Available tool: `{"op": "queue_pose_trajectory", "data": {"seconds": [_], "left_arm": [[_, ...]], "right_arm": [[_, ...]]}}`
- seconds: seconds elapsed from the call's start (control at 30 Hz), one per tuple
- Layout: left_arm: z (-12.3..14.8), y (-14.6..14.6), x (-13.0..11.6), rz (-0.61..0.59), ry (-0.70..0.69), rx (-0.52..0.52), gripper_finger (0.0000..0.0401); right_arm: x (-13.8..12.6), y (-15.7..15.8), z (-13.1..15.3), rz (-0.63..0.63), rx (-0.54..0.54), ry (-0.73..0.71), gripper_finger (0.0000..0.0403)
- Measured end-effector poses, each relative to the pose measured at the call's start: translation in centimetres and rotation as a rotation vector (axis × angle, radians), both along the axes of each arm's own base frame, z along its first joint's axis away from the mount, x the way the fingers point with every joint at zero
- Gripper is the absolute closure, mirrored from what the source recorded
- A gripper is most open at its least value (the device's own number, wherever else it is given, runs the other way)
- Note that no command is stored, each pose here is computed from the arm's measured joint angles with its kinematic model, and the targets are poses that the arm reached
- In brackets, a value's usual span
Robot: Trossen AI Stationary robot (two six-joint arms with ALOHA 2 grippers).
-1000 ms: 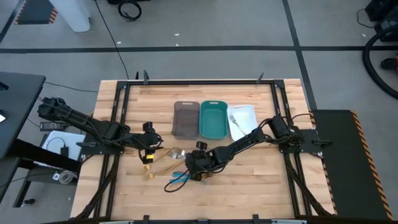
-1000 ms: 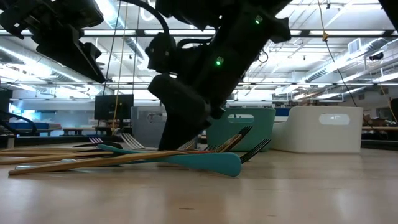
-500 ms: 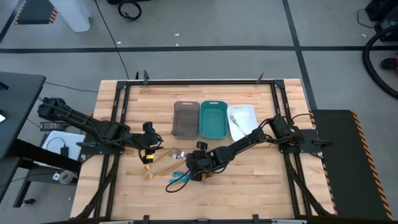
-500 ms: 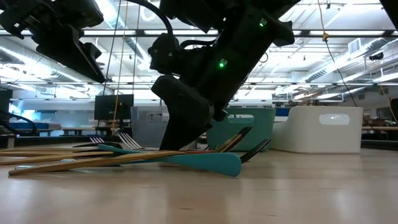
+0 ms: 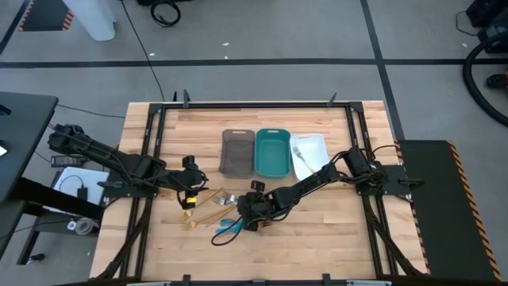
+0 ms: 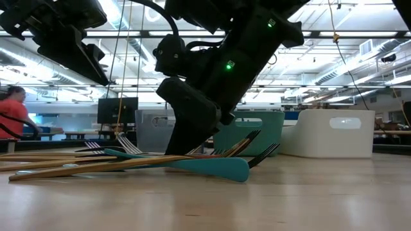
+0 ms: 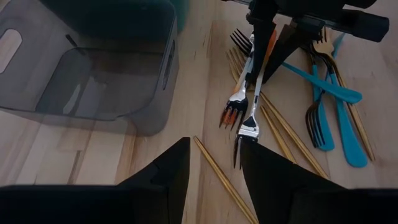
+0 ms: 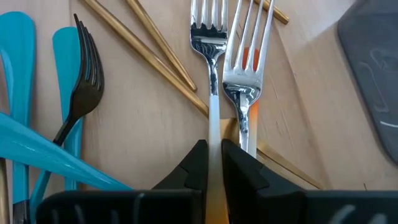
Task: Sort silverware by color (type)
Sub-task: Put the orange fork into the white bin
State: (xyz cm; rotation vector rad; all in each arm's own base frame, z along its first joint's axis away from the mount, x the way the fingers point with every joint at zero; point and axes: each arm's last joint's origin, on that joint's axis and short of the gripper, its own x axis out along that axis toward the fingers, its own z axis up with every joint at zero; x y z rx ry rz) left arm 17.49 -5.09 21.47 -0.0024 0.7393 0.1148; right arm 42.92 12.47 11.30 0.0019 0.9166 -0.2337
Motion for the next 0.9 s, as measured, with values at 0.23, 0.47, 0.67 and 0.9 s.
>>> {"op": "queue_pose_trajectory", "data": {"seconds": [0.23,0.47,0.67,0.9], "left_arm": [[0.0,0.0,0.0,-0.001,0.0,0.0,0.0251],[0.0,0.0,0.0,0.0,0.0,0.0,0.0251],[0.0,0.0,0.0,0.0,-0.001,0.0,0.0251],[0.0,0.0,0.0,0.001,-0.001,-0.001,0.025]], "right_arm": [[0.0,-0.1,0.3,0.003,0.006,0.001,0.0362],[-0.2,-0.2,0.6,0.003,0.005,0.009,0.0363],[-0.2,-0.2,0.7,-0.004,0.008,0.011,0.0363],[-0.4,-0.3,1.4,-0.01,0.004,0.006,0.0366]]}}
